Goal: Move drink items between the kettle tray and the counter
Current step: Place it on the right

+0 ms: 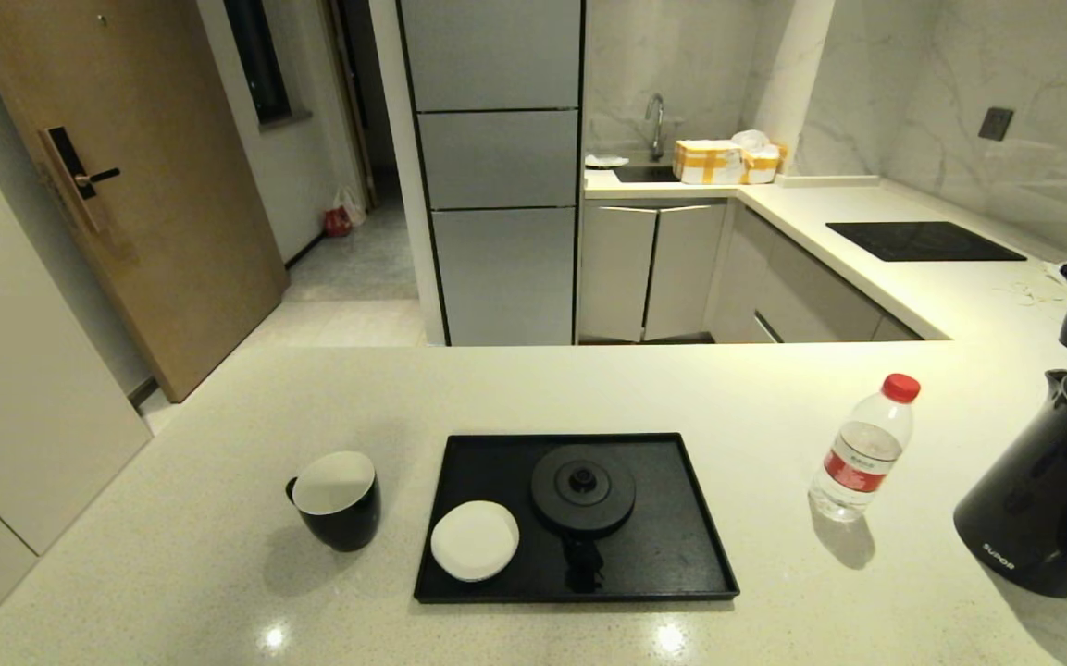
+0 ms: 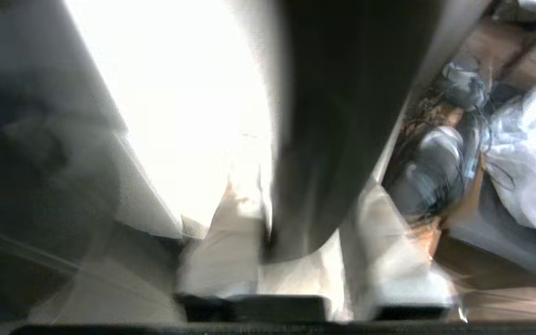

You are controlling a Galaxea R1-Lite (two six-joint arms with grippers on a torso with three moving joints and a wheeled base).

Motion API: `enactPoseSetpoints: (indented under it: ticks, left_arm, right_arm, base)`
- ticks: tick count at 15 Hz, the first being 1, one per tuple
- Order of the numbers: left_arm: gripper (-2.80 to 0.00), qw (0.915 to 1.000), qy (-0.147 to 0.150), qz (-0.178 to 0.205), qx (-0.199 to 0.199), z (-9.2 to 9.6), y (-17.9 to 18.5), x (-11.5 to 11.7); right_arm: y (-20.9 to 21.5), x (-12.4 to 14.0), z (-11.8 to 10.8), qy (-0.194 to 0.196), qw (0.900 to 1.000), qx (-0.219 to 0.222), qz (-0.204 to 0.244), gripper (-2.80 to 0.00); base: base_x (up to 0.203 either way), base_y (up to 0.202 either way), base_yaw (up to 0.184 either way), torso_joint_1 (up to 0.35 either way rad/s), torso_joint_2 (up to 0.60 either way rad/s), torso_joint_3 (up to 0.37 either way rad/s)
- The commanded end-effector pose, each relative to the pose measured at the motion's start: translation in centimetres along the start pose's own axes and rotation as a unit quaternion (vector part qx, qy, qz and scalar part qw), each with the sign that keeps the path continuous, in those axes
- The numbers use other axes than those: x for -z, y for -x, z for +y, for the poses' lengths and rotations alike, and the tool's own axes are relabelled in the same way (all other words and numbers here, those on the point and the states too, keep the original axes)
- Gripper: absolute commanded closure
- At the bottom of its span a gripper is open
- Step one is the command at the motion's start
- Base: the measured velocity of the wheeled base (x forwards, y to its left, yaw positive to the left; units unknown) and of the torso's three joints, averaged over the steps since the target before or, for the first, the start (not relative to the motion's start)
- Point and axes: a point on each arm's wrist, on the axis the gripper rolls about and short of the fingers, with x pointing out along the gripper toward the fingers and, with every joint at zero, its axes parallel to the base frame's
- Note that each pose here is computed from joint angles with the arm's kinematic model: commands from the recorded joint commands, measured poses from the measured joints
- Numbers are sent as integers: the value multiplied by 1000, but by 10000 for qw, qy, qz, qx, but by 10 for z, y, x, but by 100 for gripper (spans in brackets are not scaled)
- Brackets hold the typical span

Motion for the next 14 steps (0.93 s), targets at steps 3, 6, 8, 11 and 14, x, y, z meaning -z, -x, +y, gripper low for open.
enactPoseSetpoints:
  ticks: [3, 6, 8, 11, 14]
  left_arm:
    - [0, 10000, -3, 0, -2, 0, 0, 0]
    - [0, 10000, -3, 1, -3, 0, 0, 0]
    - [0, 10000, -3, 1, -3, 0, 0, 0]
    - [0, 10000, -3, -2, 0, 0, 0, 0]
    - [0, 10000, -3, 1, -3, 0, 0, 0]
  right_arm:
    - [-2, 1, 1, -7, 10000, 4, -8, -280]
    - [-1, -2, 1, 25, 10000, -11, -79, -280]
    - [1, -2, 1, 43, 10000, -22, -68, -280]
    - [11, -9, 0, 64, 9997, -171, -166, -280]
    - [15, -12, 2, 182, 9992, -249, -244, -280]
  base:
    - [0, 0, 0, 0, 0, 0]
    - [0, 0, 0, 0, 0, 0]
    - [0, 0, 0, 0, 0, 0]
    - [0, 0, 0, 0, 0, 0]
    - [0, 0, 0, 0, 0, 0]
